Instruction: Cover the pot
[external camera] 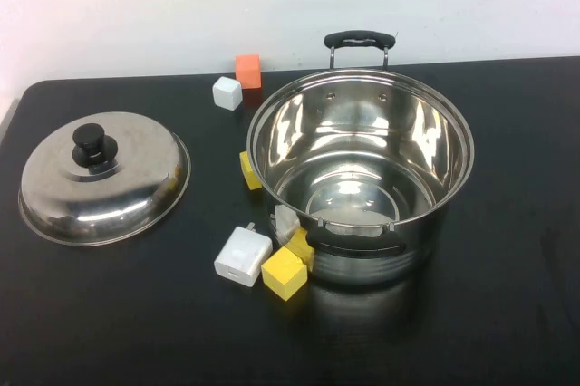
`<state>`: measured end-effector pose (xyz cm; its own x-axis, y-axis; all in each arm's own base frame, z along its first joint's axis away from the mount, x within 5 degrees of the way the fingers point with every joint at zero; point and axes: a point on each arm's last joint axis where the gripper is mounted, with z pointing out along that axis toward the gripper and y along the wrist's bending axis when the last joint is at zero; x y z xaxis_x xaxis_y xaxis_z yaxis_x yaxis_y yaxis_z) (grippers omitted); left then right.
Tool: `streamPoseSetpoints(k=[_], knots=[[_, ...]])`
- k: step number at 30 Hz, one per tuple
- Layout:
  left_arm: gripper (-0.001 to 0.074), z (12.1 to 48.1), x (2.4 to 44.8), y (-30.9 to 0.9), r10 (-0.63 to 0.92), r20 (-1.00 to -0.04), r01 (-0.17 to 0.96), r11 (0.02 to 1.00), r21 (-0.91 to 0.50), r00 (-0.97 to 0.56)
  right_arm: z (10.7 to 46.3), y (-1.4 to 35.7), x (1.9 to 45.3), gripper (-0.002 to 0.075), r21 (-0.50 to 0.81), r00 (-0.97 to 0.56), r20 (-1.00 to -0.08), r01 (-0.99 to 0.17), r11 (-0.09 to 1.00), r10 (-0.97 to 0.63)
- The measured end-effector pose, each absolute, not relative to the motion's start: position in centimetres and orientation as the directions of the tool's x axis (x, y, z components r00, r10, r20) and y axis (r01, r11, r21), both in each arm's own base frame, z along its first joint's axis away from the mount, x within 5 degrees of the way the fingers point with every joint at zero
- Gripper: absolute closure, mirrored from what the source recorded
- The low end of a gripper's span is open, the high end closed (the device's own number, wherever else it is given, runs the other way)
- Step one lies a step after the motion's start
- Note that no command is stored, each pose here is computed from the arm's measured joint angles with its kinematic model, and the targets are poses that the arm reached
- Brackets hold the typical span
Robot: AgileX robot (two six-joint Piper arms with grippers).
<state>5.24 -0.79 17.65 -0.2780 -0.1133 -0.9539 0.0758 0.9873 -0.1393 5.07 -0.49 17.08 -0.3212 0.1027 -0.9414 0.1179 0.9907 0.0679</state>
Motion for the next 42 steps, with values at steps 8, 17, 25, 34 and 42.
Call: streamPoseSetpoints(k=[8,17,25,34,42], knots=[[0.0738,17.6,5.2,-0.8,-0.113,-0.954,0.076,0.987,-0.139,-0.278,17.1,-0.5,5.1,0.0728,0.068,-0.321,-0.941,0.118,0.991,0.103],[0.0738,17.6,5.2,-0.8,-0.111,-0.954,0.076,0.988,-0.137,-0.278,17.1,-0.5,5.1,0.0728,0.068,-0.321,-0.941,0.118,0.991,0.103],[0.0738,17.6,5.2,-0.8,-0.111,-0.954,0.076,0.988,-0.137,-0.278,17.1,-0.5,5.1,0.0728,0.068,-0.321,-0.941,0.118,0.991,0.103],[0.0738,17.6,5.2,-0.8,-0.113,-0.954,0.076,0.987,-0.139,-0.278,17.1,-0.5,5.1,0.0728,0.068,-0.321,-0.941,0.118,0.991,0.103],[0.0737,19.2,5.6,-0.7,-0.195,-0.976,0.08,0.976,-0.203,-0.098,17.1,-0.5,5.1,0.0728,0.068,-0.321,-0.941,0.118,0.991,0.103]])
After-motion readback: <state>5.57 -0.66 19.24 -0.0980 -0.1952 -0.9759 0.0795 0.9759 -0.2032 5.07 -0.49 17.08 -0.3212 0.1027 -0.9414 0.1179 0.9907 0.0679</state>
